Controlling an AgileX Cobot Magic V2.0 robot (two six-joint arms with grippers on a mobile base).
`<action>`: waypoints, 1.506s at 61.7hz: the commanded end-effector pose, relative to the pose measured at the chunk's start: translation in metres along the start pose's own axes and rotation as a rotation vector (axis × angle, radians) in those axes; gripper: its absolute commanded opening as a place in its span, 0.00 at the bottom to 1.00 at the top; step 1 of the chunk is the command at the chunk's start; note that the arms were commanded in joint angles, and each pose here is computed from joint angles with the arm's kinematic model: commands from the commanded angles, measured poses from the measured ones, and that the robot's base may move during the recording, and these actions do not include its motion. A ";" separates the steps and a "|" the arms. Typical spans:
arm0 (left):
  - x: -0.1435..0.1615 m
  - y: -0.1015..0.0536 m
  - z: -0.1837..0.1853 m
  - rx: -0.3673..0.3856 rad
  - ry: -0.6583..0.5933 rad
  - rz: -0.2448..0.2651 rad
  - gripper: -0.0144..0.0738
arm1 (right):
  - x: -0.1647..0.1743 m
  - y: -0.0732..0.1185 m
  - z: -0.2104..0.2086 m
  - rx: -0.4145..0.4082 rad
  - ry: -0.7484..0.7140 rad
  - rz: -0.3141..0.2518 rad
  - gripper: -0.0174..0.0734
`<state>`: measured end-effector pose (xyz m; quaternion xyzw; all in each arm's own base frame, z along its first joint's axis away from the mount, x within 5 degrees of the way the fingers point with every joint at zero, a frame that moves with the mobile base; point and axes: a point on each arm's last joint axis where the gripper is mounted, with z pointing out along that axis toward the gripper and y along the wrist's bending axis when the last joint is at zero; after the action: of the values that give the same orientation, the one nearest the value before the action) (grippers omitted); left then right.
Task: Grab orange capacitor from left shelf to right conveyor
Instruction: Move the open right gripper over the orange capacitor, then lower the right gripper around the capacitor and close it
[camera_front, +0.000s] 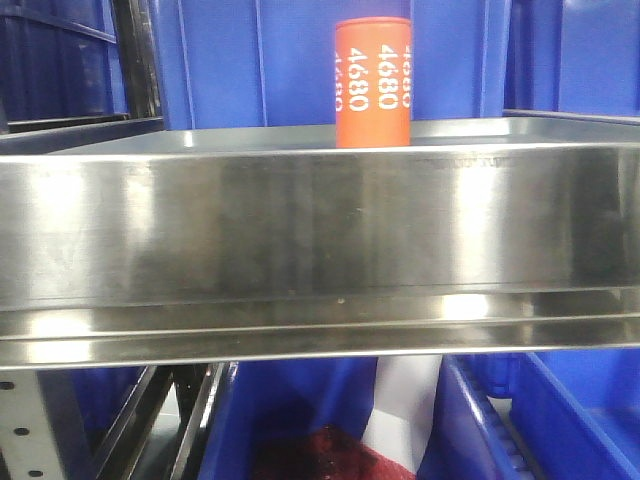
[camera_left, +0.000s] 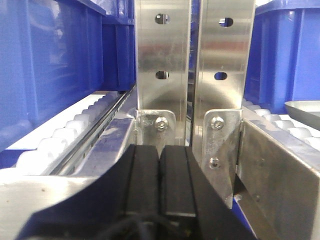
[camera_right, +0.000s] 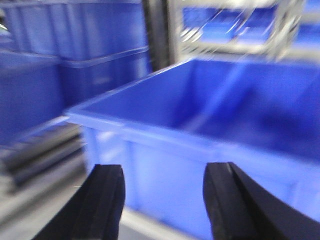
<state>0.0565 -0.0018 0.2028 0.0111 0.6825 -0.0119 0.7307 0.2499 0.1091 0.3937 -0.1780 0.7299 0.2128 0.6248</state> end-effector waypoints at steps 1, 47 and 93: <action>-0.010 0.000 0.000 0.007 -0.088 -0.006 0.04 | -0.007 -0.001 -0.005 0.048 -0.041 -0.057 0.70; -0.010 0.000 0.000 0.007 -0.088 -0.006 0.04 | 0.049 0.020 -0.005 -0.200 0.176 -0.039 0.70; -0.010 0.000 0.000 0.007 -0.088 -0.006 0.04 | 0.083 0.017 0.004 -0.207 0.288 0.010 0.70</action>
<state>0.0565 -0.0018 0.2033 0.0111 0.6805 -0.0119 0.7326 0.2318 0.1262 0.2993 -0.2680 0.7991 0.2616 0.4702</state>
